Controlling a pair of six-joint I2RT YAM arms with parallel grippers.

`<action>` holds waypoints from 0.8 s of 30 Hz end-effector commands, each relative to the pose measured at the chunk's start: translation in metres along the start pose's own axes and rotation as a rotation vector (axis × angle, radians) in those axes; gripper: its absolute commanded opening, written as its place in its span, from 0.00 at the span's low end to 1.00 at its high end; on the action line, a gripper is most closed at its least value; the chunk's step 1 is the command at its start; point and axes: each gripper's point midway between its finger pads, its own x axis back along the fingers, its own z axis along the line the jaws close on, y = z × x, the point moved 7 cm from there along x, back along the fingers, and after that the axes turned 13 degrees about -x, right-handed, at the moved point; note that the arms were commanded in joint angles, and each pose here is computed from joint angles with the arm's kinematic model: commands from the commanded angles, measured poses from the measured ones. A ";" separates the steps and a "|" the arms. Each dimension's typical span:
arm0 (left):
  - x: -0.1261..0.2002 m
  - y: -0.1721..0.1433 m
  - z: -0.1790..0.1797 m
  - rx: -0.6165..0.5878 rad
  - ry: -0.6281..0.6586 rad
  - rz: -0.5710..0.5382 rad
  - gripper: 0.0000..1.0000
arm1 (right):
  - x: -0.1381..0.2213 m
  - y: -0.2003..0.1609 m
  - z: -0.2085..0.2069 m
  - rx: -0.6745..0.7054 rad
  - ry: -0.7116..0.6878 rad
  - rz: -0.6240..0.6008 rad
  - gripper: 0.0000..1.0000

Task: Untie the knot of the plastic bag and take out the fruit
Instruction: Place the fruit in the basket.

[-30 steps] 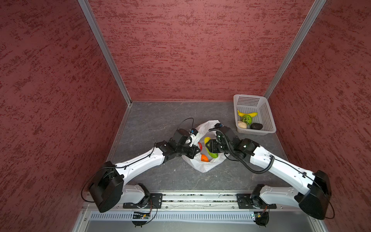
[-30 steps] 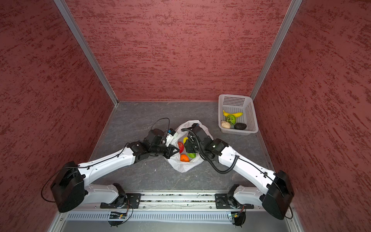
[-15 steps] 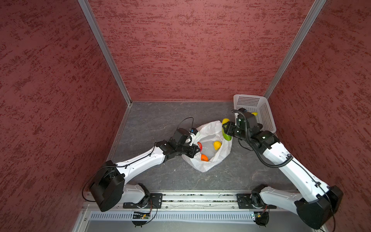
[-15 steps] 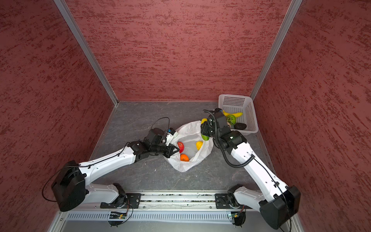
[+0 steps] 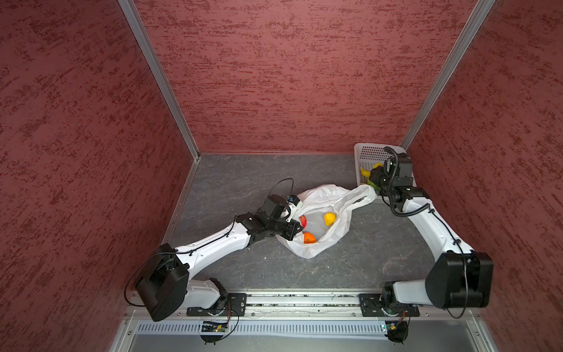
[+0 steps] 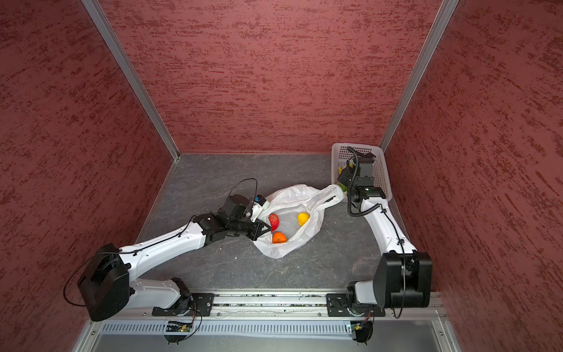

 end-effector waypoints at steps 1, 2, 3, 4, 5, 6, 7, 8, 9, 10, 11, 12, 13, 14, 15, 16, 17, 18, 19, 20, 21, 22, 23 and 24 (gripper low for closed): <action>0.012 0.013 -0.003 -0.029 0.000 -0.037 0.00 | -0.018 0.023 0.007 -0.028 0.051 -0.083 0.36; 0.012 0.013 -0.003 -0.030 0.001 -0.038 0.00 | -0.026 0.026 0.005 -0.033 0.040 -0.091 0.36; 0.013 0.014 -0.003 -0.029 0.002 -0.040 0.00 | -0.034 0.029 0.002 -0.037 0.030 -0.100 0.36; 0.014 0.014 -0.002 -0.027 0.003 -0.040 0.00 | -0.041 0.031 0.000 -0.044 0.021 -0.108 0.36; 0.014 0.014 -0.003 -0.029 0.002 -0.040 0.00 | -0.048 0.035 -0.002 -0.047 0.013 -0.120 0.36; 0.015 0.015 -0.003 -0.030 0.003 -0.041 0.00 | -0.057 0.038 -0.004 -0.047 -0.001 -0.127 0.36; 0.016 0.015 -0.003 -0.030 0.003 -0.041 0.00 | -0.062 0.041 -0.004 -0.043 -0.008 -0.136 0.36; 0.017 0.014 -0.002 -0.030 0.004 -0.041 0.00 | -0.070 0.043 -0.005 -0.042 -0.023 -0.141 0.36; 0.018 0.014 -0.002 -0.030 0.004 -0.040 0.00 | -0.077 0.045 -0.007 -0.042 -0.031 -0.143 0.37; 0.019 0.013 -0.002 -0.031 0.005 -0.040 0.00 | -0.083 0.046 -0.008 -0.041 -0.040 -0.143 0.37; 0.020 0.012 -0.002 -0.033 0.005 -0.040 0.00 | -0.089 0.047 -0.009 -0.038 -0.050 -0.146 0.37; 0.021 0.011 -0.001 -0.032 0.006 -0.040 0.00 | -0.093 0.048 -0.011 -0.035 -0.060 -0.149 0.39; 0.022 0.010 -0.001 -0.032 0.008 -0.038 0.00 | -0.096 0.049 -0.012 -0.037 -0.069 -0.150 0.44; 0.023 0.010 0.000 -0.030 0.010 -0.039 0.00 | -0.100 0.048 -0.014 -0.038 -0.082 -0.144 0.54; 0.025 0.009 0.000 -0.029 0.012 -0.040 0.00 | -0.103 0.049 -0.015 -0.035 -0.093 -0.141 0.62; 0.025 0.010 0.000 -0.029 0.013 -0.041 0.00 | -0.104 0.048 -0.015 -0.033 -0.096 -0.137 0.66; 0.026 0.009 0.000 -0.028 0.015 -0.041 0.00 | -0.105 0.048 -0.016 -0.030 -0.101 -0.134 0.72; 0.026 0.009 0.000 -0.029 0.015 -0.043 0.00 | -0.104 0.048 -0.016 -0.030 -0.102 -0.133 0.77; 0.027 0.009 0.000 -0.028 0.015 -0.043 0.00 | -0.103 0.047 -0.016 -0.028 -0.102 -0.133 0.81; 0.027 0.010 0.000 -0.029 0.014 -0.046 0.00 | -0.102 0.047 -0.017 -0.026 -0.104 -0.132 0.86; 0.027 0.010 0.000 -0.030 0.013 -0.045 0.00 | -0.100 0.047 -0.017 -0.023 -0.104 -0.131 0.91; 0.027 0.011 0.000 -0.029 0.014 -0.047 0.00 | -0.097 0.047 -0.016 -0.018 -0.101 -0.133 0.97; 0.027 0.011 0.000 -0.032 0.011 -0.048 0.00 | -0.096 0.046 -0.016 -0.015 -0.101 -0.129 0.98; 0.027 0.010 0.000 -0.033 0.011 -0.047 0.00 | -0.093 0.047 -0.015 -0.005 -0.091 -0.127 0.98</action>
